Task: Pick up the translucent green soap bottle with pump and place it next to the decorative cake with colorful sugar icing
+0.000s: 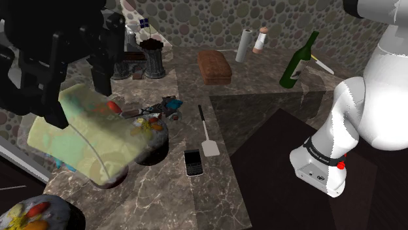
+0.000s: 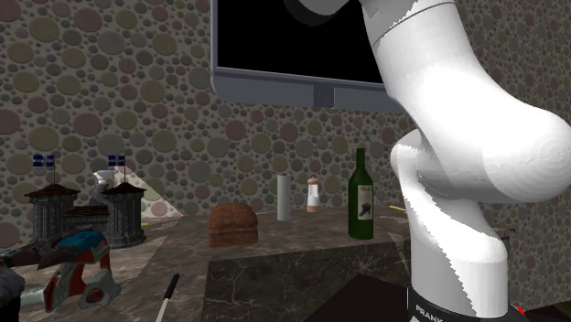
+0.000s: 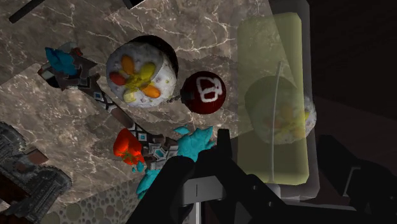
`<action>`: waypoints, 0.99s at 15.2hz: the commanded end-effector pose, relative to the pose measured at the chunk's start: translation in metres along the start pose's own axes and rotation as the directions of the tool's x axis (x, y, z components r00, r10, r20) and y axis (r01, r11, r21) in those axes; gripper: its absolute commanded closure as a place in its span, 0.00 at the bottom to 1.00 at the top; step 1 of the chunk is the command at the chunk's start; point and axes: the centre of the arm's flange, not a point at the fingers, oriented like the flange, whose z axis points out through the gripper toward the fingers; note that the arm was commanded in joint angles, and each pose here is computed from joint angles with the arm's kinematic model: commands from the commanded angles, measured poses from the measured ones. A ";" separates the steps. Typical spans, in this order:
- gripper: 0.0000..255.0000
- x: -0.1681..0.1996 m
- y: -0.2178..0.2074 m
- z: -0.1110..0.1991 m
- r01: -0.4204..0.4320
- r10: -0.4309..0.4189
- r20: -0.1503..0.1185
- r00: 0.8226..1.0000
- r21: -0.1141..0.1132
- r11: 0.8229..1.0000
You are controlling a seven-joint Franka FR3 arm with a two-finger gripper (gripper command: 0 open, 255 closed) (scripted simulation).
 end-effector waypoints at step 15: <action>1.00 -0.014 0.006 0.081 -0.001 0.001 -0.001 1.000 0.000 1.000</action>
